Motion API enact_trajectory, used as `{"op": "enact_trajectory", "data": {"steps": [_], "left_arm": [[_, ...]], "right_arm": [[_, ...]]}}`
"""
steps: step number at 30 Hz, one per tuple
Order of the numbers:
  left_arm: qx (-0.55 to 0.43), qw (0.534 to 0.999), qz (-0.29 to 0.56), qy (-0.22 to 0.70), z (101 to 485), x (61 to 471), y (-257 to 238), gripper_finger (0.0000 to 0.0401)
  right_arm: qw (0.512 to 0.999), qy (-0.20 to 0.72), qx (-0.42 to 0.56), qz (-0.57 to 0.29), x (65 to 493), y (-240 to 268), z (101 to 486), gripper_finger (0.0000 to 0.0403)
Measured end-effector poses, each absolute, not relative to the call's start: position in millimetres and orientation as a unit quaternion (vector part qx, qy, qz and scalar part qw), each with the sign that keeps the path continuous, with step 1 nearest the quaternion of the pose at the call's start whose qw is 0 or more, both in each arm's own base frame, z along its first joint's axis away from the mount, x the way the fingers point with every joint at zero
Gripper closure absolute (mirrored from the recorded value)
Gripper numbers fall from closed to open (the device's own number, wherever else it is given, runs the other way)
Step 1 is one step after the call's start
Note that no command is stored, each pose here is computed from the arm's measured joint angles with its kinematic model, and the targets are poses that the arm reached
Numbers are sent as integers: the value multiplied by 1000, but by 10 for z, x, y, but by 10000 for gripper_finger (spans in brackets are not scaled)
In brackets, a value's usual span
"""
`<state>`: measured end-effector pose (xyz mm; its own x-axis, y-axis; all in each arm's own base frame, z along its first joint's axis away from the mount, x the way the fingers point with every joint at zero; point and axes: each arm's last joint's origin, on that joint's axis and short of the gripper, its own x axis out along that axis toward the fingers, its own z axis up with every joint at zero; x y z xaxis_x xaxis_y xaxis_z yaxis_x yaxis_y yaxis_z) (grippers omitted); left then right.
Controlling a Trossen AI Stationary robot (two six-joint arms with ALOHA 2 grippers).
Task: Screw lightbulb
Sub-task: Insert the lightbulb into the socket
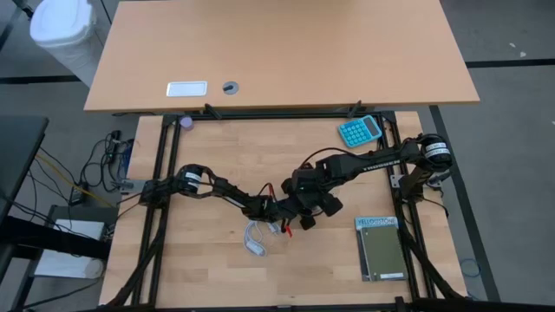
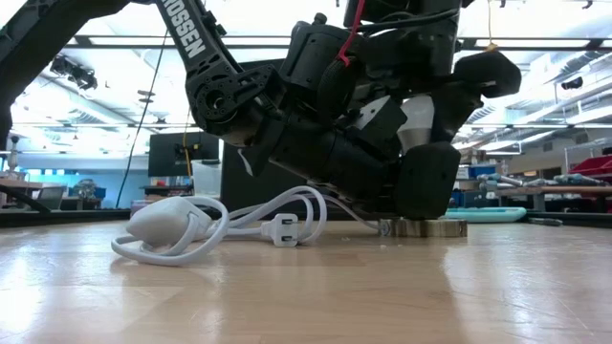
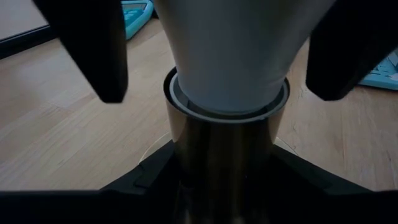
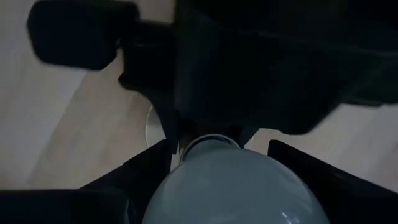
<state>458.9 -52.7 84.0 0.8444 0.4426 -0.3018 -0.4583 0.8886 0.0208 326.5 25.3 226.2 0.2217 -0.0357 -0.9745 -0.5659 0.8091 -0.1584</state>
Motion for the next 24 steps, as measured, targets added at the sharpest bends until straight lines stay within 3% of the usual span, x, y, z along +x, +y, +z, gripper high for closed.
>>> {"op": "enact_trajectory", "data": {"steps": [5, 13, 24], "left_arm": [[-26, 960, 235, 151, 840, 4589, -527, 195], [-33, 959, 237, 149, 840, 4589, -527, 195], [-33, 959, 237, 149, 839, 4588, -527, 195]], "right_arm": [[766, 606, -178, 122, 3280, 257, 2263, 128], [785, 616, -67, 28, 3283, 250, 2263, 143], [788, 616, -3, -20, 3285, 230, 2262, 127]]}}
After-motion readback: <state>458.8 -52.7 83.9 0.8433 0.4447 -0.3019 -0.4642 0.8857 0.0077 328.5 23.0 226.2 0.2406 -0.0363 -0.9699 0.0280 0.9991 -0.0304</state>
